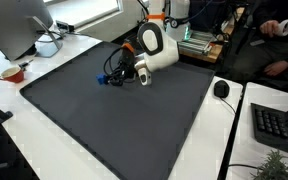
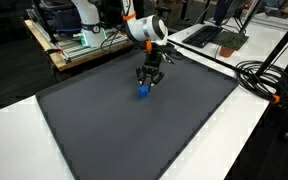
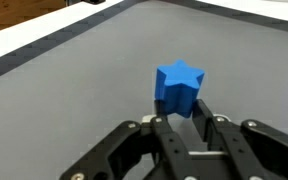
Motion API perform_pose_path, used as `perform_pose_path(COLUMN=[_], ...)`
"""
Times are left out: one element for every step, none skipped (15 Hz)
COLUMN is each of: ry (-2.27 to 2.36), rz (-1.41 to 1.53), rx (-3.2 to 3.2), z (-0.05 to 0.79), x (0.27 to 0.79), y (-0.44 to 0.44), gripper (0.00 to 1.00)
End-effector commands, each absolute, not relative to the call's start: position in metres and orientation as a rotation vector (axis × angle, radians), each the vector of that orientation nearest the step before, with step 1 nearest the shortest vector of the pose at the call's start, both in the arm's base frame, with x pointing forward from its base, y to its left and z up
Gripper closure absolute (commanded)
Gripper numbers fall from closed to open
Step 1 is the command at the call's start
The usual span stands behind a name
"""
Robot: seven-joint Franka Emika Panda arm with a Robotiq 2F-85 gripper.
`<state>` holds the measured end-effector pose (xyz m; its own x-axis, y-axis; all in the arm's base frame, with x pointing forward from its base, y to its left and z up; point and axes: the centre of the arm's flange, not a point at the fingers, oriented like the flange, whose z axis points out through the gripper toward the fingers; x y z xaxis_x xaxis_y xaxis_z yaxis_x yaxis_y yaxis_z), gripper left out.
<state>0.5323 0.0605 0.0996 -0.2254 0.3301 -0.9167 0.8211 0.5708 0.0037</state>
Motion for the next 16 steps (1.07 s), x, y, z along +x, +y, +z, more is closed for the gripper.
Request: perform_pose_path(ry=[1.803,1.803,1.803,1.804,1.806,1.806,1.807,1.807,1.807,1.807,1.807,1.807,1.807,1.807,1.807,1.807], rz=[-0.613,-0.613,-0.612,-0.612,-0.612,-0.612,-0.613,-0.613,-0.612,-0.612,-0.612,-0.612,-0.612,-0.612,-0.612,-0.612], rx=[0.949,0.950,0.950,0.950,0.950,0.950,0.950,0.950,0.950,0.950,0.950,0.950,0.950,0.950,0.950,0.950], z=[0.1007,0.1017,0.1023,0.1024,0.1022,0.1021,0.1021,0.1020,0.1020,0.1020,0.1021,0.1021,0.1021,0.1021,0.1021,0.1021], x=[0.5319,0.5314,0.5309,0.5303,0.5299,0.5296,0.5295,0.5294,0.5294,0.5294,0.5294,0.5294,0.5294,0.5294,0.5294,0.5294], y=[0.0605,0.0605,0.0605,0.0605,0.0605,0.0605,0.0605,0.0605,0.0605,0.0605,0.0605,0.0605,0.0605,0.0605,0.0605,0.0605], gripper=[0.67,0.67,0.67,0.67,0.67,0.67,0.67,0.67,0.67,0.67,0.67,0.67,0.67,0.67,0.67,0.67])
